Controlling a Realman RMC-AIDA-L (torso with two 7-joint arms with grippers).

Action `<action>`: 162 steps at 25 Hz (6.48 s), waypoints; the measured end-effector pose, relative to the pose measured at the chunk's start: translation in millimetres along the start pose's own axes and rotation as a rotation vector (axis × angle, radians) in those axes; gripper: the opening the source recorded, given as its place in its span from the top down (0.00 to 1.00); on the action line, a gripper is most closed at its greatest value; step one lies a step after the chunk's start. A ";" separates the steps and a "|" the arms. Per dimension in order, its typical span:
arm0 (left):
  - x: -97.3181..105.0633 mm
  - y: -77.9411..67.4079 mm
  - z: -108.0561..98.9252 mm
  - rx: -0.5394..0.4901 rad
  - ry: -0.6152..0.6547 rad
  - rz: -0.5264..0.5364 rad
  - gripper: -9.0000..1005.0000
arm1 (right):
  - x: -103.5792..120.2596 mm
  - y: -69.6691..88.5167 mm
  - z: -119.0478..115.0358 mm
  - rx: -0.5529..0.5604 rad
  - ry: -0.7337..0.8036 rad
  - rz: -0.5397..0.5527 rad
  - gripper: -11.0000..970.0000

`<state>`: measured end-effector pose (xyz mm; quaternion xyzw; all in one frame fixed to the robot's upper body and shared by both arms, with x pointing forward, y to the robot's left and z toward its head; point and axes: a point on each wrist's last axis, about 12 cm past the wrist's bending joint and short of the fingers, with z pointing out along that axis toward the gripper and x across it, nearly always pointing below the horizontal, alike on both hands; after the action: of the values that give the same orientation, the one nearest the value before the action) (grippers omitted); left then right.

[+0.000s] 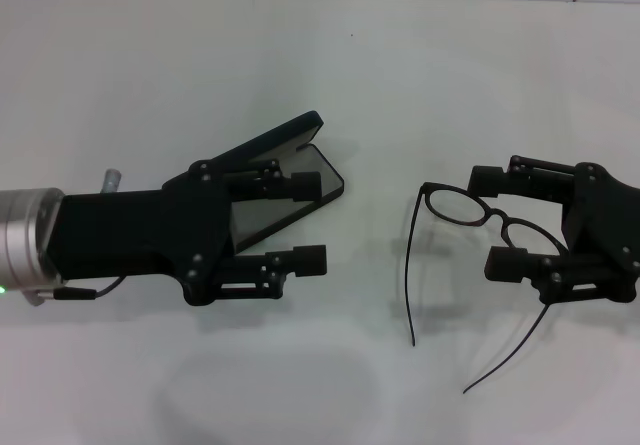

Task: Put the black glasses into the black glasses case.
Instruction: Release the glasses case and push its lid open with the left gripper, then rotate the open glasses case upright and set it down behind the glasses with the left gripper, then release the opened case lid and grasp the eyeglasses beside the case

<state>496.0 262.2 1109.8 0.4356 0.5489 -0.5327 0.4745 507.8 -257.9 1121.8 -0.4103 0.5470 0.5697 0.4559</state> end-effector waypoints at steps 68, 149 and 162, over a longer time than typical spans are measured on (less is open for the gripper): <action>-59.9 83.7 88.9 -0.681 1.095 -0.025 0.50 | 26.4 36.1 -101.5 0.621 -0.321 -0.221 0.12; -83.8 1.1 89.4 -0.222 0.101 0.160 0.63 | -66.6 -26.2 -37.7 0.467 0.511 0.209 0.23; -14.6 -11.9 25.4 -0.154 -0.174 0.021 0.63 | -95.1 -83.8 49.6 0.540 1.010 0.338 0.27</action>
<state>488.2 236.6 1126.6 0.3558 0.5404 -0.5198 0.5579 614.1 -216.2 1196.0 -0.4076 0.8792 0.2094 0.1306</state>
